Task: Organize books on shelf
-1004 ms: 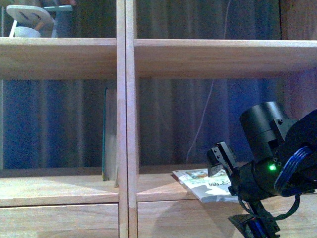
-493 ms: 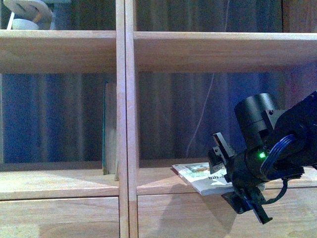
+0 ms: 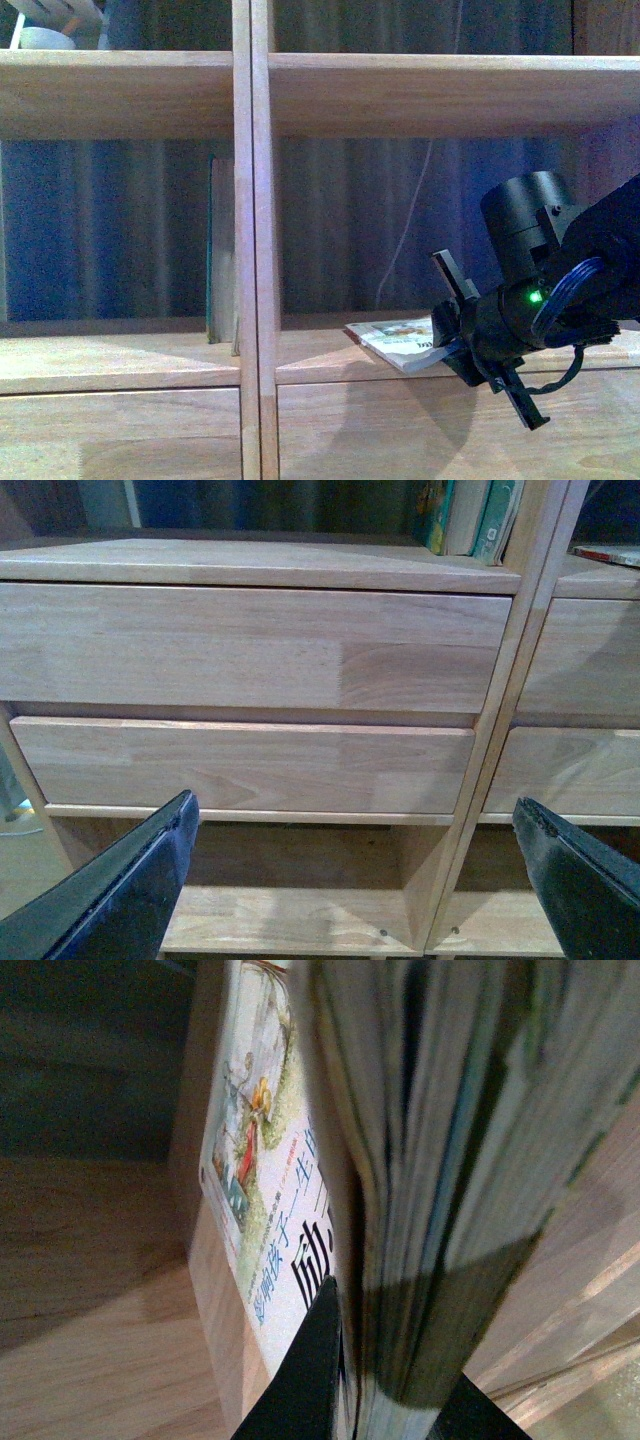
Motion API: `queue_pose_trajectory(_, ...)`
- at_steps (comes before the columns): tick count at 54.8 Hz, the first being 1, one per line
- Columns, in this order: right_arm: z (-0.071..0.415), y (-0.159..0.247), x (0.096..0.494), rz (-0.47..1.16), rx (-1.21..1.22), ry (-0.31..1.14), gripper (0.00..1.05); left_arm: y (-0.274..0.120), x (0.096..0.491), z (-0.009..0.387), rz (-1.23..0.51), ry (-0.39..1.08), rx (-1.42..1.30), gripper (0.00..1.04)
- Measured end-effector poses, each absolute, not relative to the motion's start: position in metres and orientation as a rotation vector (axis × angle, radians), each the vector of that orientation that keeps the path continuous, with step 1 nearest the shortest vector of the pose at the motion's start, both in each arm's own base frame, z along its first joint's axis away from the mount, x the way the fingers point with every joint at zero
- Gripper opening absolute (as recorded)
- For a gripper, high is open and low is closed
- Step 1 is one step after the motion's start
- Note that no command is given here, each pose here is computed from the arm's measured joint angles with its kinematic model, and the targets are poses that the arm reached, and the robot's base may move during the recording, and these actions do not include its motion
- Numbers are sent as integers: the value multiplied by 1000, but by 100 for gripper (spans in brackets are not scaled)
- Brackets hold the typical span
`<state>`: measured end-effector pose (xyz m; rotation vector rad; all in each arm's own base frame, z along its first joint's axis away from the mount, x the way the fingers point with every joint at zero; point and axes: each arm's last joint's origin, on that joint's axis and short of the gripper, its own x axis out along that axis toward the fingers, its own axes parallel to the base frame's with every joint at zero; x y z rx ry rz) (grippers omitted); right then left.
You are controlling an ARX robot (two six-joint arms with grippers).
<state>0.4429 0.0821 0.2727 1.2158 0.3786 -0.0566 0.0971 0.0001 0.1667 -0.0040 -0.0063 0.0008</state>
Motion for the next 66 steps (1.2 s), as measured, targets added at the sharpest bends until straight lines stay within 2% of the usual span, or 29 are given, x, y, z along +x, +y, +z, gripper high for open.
queue_pose_trajectory(12,286,57,428,11,1195,348,7,0,97,167,1,-6,-4,97)
queue_pose_trajectory(33,351,9,365,265,1069,236,7,0,97,167,1,-6,-4,97)
queue_pose_trajectory(52,405,-2,295,430,932,88,7,0,97,167,-3,-4,-8,97)
queue_pose_trajectory(55,407,-1,290,445,917,83,7,0,98,167,-63,56,-70,97)
queue_pose_trajectory(59,409,1,288,458,900,78,7,3,108,176,-117,96,-193,97)
queue_pose_trajectory(66,406,9,288,482,878,88,7,14,134,215,-198,33,-314,97)
